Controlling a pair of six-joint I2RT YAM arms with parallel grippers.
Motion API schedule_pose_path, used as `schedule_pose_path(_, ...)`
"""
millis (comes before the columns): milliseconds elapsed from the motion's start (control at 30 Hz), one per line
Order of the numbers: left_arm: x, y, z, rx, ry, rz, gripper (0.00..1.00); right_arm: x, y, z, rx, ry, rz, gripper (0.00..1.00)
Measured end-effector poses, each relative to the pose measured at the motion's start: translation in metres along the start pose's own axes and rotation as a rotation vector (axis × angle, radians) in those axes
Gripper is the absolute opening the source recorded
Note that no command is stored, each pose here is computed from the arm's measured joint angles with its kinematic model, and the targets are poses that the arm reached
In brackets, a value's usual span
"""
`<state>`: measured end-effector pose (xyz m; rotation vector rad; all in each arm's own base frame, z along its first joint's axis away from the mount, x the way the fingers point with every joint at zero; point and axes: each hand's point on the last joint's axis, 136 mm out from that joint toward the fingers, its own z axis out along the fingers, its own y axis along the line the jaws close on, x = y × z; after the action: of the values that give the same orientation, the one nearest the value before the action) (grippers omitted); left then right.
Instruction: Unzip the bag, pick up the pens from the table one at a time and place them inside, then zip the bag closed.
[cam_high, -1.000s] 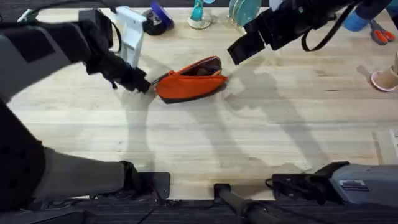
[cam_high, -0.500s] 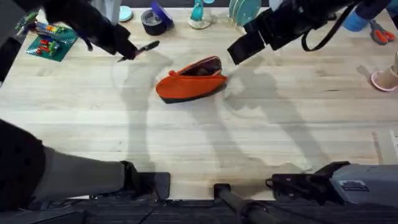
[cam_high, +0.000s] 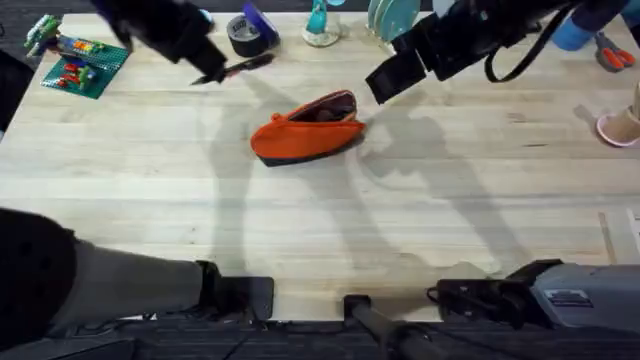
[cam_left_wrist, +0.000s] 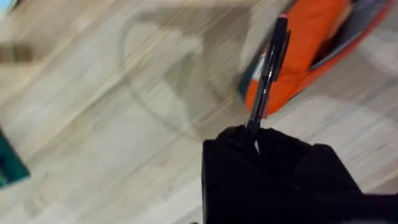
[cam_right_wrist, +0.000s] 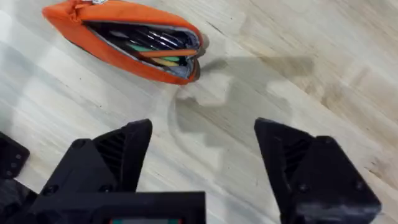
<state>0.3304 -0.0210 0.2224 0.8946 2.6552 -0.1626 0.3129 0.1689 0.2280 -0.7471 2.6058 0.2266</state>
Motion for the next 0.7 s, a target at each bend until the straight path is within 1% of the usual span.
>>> schedule_pose_path(133, -0.018, -0.031, 0.005, 0.049, -0.012, 0.091, 0.041, 0.0, 0.0, 0.0, 0.0, 0.0, 0.0, 0.995)
schedule_pose_path(233, -0.029, -0.056, 0.008, 0.095, -0.026, 0.145, 0.041, 0.0, 0.0, 0.0, 0.0, -0.001, 0.0, 0.995)
schedule_pose_path(367, -0.047, -0.077, 0.011, 0.123, -0.068, 0.203, 0.041, -0.001, 0.0, 0.0, 0.0, -0.005, 0.0, 0.995)
schedule_pose_path(467, -0.055, -0.09, 0.012, 0.136, -0.085, 0.228, 0.041, -0.003, 0.0, 0.0, 0.001, -0.011, -0.001, 0.995)
schedule_pose_path(700, -0.062, -0.114, 0.014, 0.172, -0.087, 0.246, 0.041, -0.003, 0.0, 0.0, 0.001, -0.011, -0.001, 0.996)
